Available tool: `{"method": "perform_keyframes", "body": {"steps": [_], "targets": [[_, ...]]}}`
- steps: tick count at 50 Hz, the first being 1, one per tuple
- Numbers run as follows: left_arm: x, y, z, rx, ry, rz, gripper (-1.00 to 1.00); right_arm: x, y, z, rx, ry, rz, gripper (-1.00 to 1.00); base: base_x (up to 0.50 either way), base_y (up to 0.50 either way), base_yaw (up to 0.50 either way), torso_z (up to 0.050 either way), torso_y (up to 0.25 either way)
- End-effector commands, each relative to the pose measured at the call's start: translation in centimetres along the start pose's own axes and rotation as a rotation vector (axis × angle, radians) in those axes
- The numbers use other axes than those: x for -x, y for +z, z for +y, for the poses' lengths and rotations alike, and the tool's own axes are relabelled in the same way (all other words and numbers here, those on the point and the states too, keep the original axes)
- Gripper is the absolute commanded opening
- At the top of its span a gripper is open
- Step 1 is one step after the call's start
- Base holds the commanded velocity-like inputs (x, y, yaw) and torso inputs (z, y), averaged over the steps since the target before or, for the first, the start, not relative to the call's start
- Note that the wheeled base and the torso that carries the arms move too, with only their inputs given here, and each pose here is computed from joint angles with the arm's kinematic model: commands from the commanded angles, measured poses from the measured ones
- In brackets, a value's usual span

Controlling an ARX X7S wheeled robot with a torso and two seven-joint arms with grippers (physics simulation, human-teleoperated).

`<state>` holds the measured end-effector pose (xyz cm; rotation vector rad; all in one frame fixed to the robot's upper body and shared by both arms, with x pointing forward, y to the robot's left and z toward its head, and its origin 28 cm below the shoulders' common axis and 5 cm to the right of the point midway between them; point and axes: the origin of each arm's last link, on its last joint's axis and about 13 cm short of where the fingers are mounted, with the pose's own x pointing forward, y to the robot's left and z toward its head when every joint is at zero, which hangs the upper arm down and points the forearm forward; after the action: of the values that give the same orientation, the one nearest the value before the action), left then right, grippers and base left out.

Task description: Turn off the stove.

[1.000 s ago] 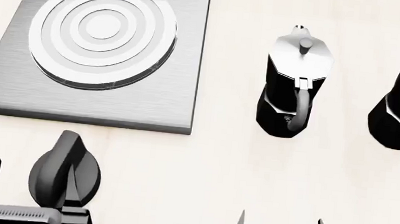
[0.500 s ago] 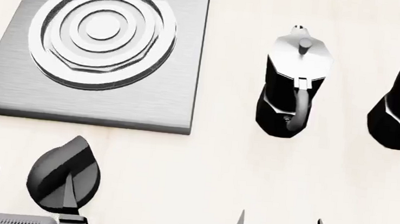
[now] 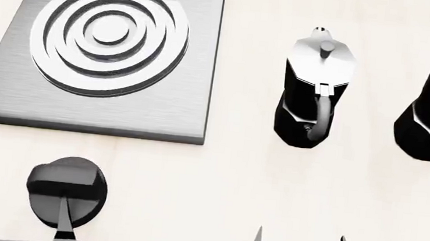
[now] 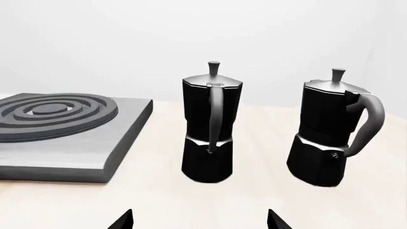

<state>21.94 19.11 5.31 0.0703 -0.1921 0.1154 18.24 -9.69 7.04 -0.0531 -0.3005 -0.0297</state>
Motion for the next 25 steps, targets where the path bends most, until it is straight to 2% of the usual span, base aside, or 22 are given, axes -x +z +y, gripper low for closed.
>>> {"method": "perform_keyframes", "body": {"steps": [1,25], "targets": [[-0.14,-0.19,1.25,0.01,0.077,0.012,1.0,-0.18,0.0,-0.06,0.012,-0.001,-0.01,1.0,0.0,0.0,0.0,0.0,0.0],[-0.71,-0.45,1.66,0.009,0.097,0.018,1.0,-0.21,-0.07,-0.08,0.013,-0.001,-0.01,1.0,0.0,0.0,0.0,0.0,0.0]]}}
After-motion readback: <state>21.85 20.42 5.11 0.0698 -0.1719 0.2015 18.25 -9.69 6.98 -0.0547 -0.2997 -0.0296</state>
